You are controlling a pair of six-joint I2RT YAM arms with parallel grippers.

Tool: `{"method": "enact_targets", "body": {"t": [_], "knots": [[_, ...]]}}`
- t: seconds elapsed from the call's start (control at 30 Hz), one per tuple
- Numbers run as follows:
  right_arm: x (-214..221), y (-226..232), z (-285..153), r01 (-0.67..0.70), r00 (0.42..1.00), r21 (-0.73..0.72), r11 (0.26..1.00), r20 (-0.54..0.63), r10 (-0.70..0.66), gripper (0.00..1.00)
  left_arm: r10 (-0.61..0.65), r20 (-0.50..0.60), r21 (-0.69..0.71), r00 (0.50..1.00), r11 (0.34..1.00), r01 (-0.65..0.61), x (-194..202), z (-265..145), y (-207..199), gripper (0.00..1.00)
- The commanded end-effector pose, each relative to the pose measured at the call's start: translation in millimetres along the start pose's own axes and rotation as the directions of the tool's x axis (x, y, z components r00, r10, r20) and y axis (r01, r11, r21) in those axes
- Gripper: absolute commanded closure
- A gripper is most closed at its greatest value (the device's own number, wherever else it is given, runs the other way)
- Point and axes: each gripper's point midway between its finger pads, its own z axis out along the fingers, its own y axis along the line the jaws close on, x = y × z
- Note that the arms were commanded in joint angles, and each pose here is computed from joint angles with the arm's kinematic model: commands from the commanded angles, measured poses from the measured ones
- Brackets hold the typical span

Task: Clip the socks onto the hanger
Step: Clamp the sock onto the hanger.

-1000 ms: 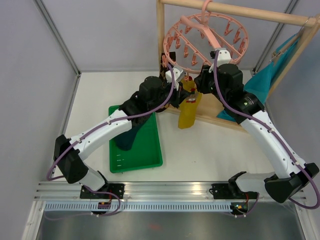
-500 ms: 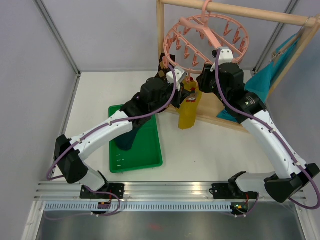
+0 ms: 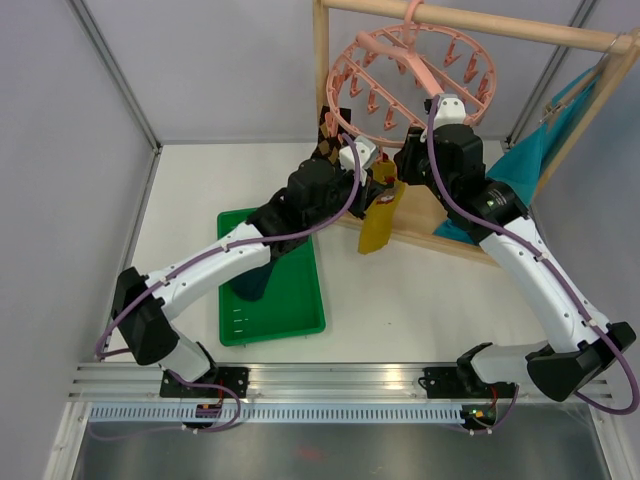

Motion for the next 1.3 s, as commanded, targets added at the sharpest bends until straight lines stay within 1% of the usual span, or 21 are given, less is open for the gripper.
{"method": "enact_targets", "body": {"t": [0.0, 0.17, 0.33, 0.5, 0.7, 0.83, 1.03, 1.27], "knots": [[-16.2, 3.4, -5.2, -0.024, 0.999, 0.003, 1.0, 0.037, 0.024, 1.0, 0.043, 0.049, -0.032, 0.998, 0.999, -0.041, -8.9, 4.9, 2.2, 0.98], [-15.0, 3.2, -6.1, -0.016, 0.999, 0.005, 1.0, 0.033, 0.016, 1.0, 0.044, 0.055, -0.082, 0.997, 0.996, -0.04, -9.2, 5.3, 10.7, 0.98], [-10.0, 2.6, -2.6, -0.011, 1.0, 0.012, 1.0, 0.018, 0.011, 1.0, 0.044, 0.082, -0.093, 0.996, 0.995, -0.037, -11.7, 2.9, 13.1, 0.98], [-5.8, 5.7, 1.0, -0.016, 1.0, 0.008, 1.0, 0.008, 0.016, 1.0, 0.044, 0.098, -0.089, 0.994, 0.995, -0.036, -14.7, 3.1, 12.3, 0.98], [-1.1, 5.3, 7.3, -0.001, 1.0, 0.021, 1.0, -0.003, 0.001, 1.0, 0.011, 0.123, -0.055, 0.992, 0.998, -0.004, -20.5, 4.7, 4.4, 0.98], [8.1, 7.7, 14.6, -0.001, 1.0, 0.013, 1.0, -0.032, 0.002, 1.0, 0.002, 0.102, -0.05, 0.995, 0.999, 0.003, -14.6, 8.3, 1.3, 0.98], [7.8, 7.0, 11.5, -0.015, 0.999, 0.017, 1.0, -0.03, 0.015, 1.0, -0.02, 0.097, -0.048, 0.995, 0.999, 0.024, -7.7, 9.9, -0.1, 0.98], [3.6, 3.9, 6.8, -0.019, 1.0, 0.033, 0.999, -0.023, 0.02, 1.0, -0.022, 0.122, -0.052, 0.992, 0.998, 0.028, -14.3, 9.7, -4.4, 0.98]]}}
